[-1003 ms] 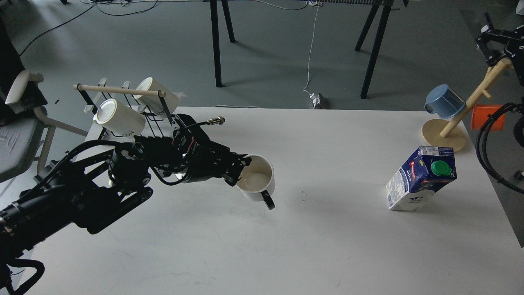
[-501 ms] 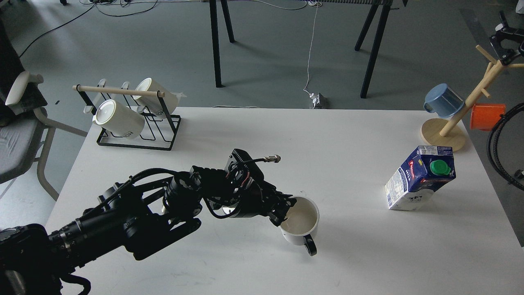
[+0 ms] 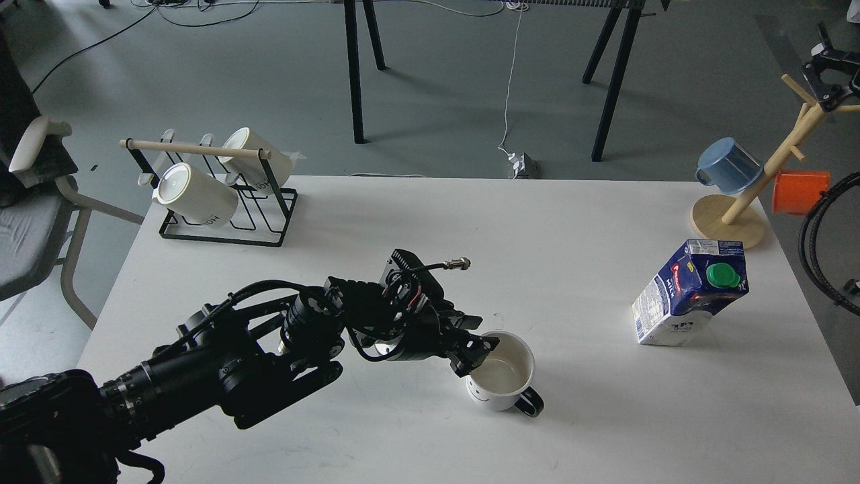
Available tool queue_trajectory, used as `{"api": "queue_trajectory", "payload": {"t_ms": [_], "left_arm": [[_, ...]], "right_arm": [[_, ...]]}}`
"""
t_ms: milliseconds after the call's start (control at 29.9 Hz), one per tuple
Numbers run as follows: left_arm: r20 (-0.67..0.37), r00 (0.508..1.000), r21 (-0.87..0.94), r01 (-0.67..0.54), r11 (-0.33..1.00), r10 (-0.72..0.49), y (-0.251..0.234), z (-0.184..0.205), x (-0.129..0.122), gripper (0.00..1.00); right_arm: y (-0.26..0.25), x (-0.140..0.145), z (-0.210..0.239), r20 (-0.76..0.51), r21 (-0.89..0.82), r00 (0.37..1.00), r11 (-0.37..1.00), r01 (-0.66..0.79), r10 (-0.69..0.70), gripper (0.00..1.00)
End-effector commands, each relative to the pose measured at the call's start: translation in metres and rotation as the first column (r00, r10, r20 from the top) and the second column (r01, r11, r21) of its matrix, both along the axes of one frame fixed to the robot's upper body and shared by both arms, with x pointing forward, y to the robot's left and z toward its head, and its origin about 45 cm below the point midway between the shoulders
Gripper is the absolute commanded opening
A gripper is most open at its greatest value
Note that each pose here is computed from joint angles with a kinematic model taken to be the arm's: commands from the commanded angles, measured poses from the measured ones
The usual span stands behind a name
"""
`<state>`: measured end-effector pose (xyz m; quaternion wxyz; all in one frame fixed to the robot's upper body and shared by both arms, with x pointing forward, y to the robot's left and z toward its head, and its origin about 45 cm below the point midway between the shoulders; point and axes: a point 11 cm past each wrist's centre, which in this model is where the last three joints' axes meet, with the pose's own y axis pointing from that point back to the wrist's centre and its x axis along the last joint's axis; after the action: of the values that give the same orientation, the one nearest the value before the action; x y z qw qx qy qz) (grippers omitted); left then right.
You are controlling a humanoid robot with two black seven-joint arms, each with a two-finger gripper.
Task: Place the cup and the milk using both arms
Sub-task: 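Release the white mug and retract the left arm to rest, then bring the right gripper to the milk carton and grasp it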
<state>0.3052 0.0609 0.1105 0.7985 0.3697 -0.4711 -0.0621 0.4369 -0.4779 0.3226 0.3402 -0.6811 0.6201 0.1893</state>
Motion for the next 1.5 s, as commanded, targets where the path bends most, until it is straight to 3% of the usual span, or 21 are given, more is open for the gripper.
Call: {"api": "queue_trajectory", "payload": {"t_ms": [0,67,267,434,568,769,902,1003,1303,1470], "left_arm": [[0.026,0.999,-0.028,-0.018,0.999,0.019,0.006,0.010,0.010,0.61],[0.070,0.994,-0.071,-0.073,0.995,0.078,0.021,0.026,0.028,0.66],[0.138,0.966,-0.210,-0.187,0.960,0.219,0.064,0.077,0.069,0.66],[-0.029,0.943,-0.499,-0.301,0.813,0.332,0.103,0.138,0.094,0.66],[-0.227,0.891,-0.721,-0.425,0.548,0.392,0.136,0.193,0.113,0.67],[-0.513,0.803,-0.826,-0.558,0.080,0.302,0.204,0.250,0.128,0.93],[-0.657,0.724,-0.754,-0.636,-0.164,0.210,0.244,0.255,0.137,0.99],[-0.711,0.680,-0.701,-0.664,-0.261,0.180,0.262,0.250,0.142,0.99],[-0.733,0.632,-0.676,-0.637,-0.369,0.252,0.295,0.245,0.152,0.99],[-0.737,0.624,-0.672,-0.633,-0.386,0.260,0.303,0.244,0.153,0.99]], "right_arm": [[-0.001,0.000,0.000,-0.003,-0.002,1.000,1.000,-0.001,0.001,1.00],[-0.009,-0.002,0.004,0.005,-0.004,1.000,1.000,0.021,-0.021,1.00],[-0.039,-0.010,0.012,0.011,-0.014,0.995,0.995,0.097,-0.096,1.00],[-0.042,-0.018,0.006,-0.008,-0.028,0.996,0.996,0.088,-0.088,1.00],[-0.033,-0.034,-0.008,-0.046,-0.035,0.998,0.999,0.036,-0.037,1.00],[-0.017,-0.072,-0.017,-0.056,0.026,0.997,0.999,-0.044,0.045,1.00],[-0.011,-0.101,-0.029,-0.082,0.096,0.994,0.993,-0.066,0.074,1.00],[-0.017,-0.128,-0.050,-0.123,0.193,0.991,0.981,-0.020,0.044,1.00],[-0.007,-0.208,-0.117,-0.299,0.313,0.954,0.944,0.106,-0.008,1.00],[0.001,-0.237,-0.149,-0.370,0.356,0.929,0.919,0.167,-0.026,1.00]]}}
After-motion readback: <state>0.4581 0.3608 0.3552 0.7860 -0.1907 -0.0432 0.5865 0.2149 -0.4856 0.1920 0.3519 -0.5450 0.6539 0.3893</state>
